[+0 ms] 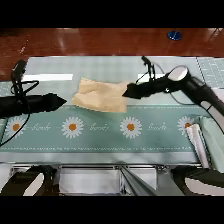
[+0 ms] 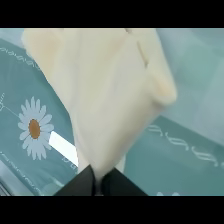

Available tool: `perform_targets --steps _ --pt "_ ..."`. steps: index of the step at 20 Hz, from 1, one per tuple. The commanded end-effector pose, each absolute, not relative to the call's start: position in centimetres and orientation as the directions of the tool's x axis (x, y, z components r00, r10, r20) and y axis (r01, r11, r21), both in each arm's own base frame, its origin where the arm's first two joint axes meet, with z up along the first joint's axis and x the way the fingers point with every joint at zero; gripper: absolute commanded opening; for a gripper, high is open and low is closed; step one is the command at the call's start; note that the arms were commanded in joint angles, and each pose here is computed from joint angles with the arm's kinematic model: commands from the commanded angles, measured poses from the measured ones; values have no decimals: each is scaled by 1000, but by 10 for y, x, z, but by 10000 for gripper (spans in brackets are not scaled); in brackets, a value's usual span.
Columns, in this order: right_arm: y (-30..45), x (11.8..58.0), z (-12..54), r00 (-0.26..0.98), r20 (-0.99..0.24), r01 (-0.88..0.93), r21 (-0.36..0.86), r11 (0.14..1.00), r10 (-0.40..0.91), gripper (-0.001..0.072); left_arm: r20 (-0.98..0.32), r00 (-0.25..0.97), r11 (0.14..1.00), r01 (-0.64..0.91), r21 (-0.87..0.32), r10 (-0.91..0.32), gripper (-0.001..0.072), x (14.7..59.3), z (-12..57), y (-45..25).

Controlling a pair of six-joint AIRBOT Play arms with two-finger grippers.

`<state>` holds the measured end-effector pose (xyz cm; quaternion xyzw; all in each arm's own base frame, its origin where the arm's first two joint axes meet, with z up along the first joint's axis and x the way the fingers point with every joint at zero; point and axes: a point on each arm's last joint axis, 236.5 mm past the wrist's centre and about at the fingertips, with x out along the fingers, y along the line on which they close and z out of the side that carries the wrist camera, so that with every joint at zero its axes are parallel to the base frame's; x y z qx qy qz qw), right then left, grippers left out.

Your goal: Fold the shirts.

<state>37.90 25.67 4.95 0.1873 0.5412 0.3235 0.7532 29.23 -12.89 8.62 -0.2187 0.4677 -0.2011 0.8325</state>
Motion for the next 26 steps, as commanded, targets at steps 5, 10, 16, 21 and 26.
perform_targets --steps 5,10,16,21,26 --pt "147 412 192 448 -729 -293 427 855 517 17 -696 478 827 133 -546 -536 18 292 83 -128" --pt "30 395 237 564 -721 -79 437 896 401 17 -694 479 825 133 -549 -538 18 292 84 -129" --pt "-99 325 247 606 -760 279 481 831 236 17 -682 503 827 131 -546 -530 18 298 86 -127" --pt "-167 237 227 478 -878 602 345 720 21 17 -675 518 828 130 -545 -525 19 301 88 -125" --pt "-196 110 165 120 -978 888 30 460 -169 18 -675 518 828 130 -546 -526 19 301 88 -126"
